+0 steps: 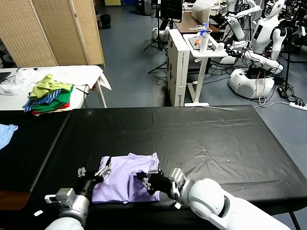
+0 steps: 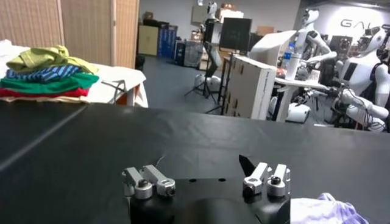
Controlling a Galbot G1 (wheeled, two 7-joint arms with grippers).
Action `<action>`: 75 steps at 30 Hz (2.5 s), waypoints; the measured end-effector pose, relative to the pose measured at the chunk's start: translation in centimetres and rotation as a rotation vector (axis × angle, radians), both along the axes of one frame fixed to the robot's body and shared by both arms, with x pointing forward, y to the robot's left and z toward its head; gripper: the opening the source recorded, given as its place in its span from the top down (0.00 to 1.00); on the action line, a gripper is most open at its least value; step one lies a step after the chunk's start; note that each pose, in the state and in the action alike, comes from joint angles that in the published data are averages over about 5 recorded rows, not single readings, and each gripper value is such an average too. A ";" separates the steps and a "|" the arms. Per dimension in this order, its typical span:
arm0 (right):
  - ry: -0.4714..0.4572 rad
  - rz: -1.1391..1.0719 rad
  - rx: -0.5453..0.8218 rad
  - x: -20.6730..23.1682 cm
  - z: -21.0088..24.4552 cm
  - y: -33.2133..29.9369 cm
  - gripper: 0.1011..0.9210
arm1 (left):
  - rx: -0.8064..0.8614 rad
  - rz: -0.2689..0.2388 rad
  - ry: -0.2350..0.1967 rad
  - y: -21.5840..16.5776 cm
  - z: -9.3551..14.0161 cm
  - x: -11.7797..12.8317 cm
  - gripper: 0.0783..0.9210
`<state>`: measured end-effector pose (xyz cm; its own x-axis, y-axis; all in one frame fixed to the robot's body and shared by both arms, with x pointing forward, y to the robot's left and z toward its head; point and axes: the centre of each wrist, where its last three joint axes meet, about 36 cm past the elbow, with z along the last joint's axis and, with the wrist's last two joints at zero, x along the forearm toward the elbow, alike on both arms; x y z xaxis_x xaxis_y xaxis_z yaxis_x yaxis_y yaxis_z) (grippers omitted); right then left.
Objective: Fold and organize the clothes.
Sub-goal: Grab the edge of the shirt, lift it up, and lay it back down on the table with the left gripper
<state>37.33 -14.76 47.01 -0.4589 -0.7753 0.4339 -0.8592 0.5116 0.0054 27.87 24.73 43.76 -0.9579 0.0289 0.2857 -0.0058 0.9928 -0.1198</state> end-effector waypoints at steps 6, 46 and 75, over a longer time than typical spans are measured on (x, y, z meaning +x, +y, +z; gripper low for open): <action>-0.004 -0.012 -0.003 -1.1 0.7 -1.1 0.91 | -0.007 0.006 0.005 -0.2 -0.1 -0.2 0.02; 0.080 -0.452 0.041 -4.7 2.0 -11.0 0.02 | -0.158 0.051 0.037 1.0 -2.6 -0.5 0.02; 0.057 -0.706 0.078 -4.9 2.5 -17.0 0.02 | -0.359 0.097 0.071 3.0 -6.8 -1.6 0.06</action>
